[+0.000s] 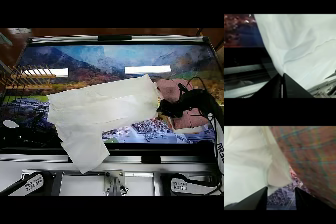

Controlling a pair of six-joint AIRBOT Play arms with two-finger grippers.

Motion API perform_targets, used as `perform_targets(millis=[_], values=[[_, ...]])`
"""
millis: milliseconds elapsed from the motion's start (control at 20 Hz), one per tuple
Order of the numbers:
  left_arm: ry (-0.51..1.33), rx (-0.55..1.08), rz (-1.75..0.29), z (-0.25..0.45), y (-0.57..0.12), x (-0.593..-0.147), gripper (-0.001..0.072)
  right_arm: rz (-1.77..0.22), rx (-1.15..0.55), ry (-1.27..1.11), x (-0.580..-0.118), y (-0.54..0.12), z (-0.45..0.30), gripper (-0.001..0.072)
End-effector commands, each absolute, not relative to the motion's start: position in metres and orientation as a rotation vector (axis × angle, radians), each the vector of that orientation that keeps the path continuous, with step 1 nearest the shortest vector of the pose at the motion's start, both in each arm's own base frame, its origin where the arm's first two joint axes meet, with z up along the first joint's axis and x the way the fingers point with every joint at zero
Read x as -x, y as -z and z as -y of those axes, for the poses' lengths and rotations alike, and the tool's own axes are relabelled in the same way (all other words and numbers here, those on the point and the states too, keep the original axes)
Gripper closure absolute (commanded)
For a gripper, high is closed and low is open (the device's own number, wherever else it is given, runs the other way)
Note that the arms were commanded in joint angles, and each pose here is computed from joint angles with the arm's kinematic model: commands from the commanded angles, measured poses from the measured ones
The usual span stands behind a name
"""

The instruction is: Fold the shirts.

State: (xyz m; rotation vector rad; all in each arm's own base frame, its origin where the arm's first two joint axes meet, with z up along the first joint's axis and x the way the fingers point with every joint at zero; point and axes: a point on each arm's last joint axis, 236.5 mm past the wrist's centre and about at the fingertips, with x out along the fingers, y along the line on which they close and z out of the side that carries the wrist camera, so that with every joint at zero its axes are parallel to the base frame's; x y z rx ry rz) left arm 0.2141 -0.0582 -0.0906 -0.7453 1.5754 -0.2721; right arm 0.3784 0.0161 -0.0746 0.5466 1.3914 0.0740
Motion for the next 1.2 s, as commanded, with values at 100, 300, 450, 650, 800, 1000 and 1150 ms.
perform_targets(millis=[100, 300, 450, 650, 800, 1000, 1150], values=[[0.271, 0.745, -1.574, 0.058, 0.091, -0.214, 0.0673, -1.452, -0.624, -0.107, -0.351, 0.076, -0.008, 0.0261], [0.272, 0.746, -1.575, 0.058, 0.090, -0.214, 0.0674, -1.372, -0.606, -0.082, -0.368, 0.088, -0.016, 0.0261], [0.272, 0.746, -1.575, 0.058, 0.090, -0.214, 0.0674, -1.321, -0.623, -0.062, -0.382, 0.089, -0.018, 0.0262], [0.272, 0.747, -1.576, 0.058, 0.090, -0.214, 0.0674, -1.367, -0.660, -0.060, -0.378, 0.105, -0.023, 0.0262], [0.273, 0.747, -1.576, 0.059, 0.090, -0.214, 0.0673, -1.363, -0.671, -0.059, -0.379, 0.106, -0.024, 0.0264], [0.274, 0.747, -1.577, 0.059, 0.090, -0.214, 0.0674, -1.353, -0.645, -0.081, -0.384, 0.106, -0.037, 0.0273], [0.273, 0.748, -1.577, 0.059, 0.090, -0.214, 0.0673, -1.356, -0.625, -0.105, -0.384, 0.105, -0.049, 0.0518]])
